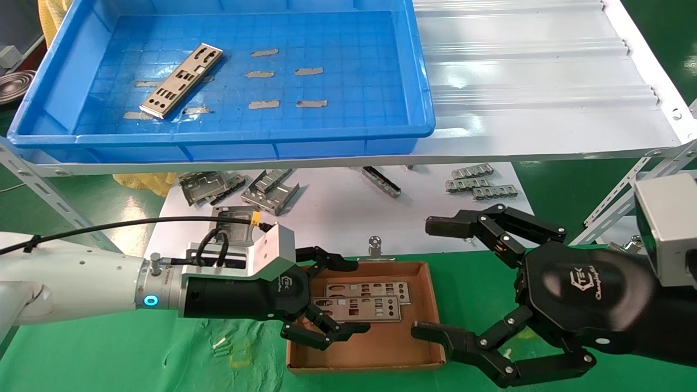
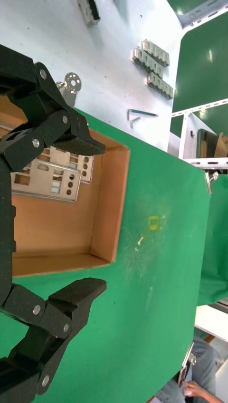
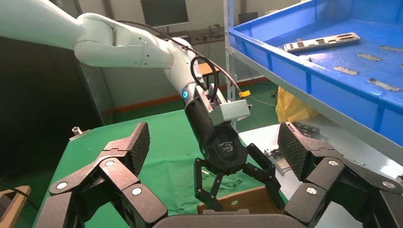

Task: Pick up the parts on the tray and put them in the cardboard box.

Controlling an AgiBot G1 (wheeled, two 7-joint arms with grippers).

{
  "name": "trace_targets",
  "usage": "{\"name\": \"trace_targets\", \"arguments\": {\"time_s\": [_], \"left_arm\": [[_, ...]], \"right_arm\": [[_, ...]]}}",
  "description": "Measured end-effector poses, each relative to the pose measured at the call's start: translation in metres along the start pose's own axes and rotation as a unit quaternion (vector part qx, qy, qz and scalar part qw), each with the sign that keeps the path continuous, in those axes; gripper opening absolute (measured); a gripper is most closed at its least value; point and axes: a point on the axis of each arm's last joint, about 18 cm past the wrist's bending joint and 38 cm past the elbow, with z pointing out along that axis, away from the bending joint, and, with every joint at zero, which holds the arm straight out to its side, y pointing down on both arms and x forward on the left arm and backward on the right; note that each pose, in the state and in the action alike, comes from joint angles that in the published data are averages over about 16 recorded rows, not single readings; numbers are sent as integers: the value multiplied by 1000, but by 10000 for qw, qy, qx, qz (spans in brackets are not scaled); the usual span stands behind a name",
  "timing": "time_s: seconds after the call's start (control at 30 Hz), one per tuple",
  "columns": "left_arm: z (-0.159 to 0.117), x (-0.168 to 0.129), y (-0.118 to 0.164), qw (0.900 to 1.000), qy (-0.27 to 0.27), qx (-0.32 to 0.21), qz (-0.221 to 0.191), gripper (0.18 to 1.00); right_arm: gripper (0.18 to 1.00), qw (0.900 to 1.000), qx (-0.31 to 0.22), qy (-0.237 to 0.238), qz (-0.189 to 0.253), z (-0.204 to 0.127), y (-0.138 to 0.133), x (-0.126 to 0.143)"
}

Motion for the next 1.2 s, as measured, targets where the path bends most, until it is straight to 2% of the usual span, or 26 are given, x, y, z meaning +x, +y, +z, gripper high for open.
{"name": "trace_targets", "arguments": {"time_s": [0.37, 1.2], "left_arm": [[-11, 2, -2, 9998, -78, 155, -72, 981], [-86, 27, -34, 9942, -417, 975, -161, 1001]], "right_arm": [[1000, 10000, 0, 0, 0, 0, 0, 0], [1001, 10000, 0, -1, 0, 0, 0, 0]]}}
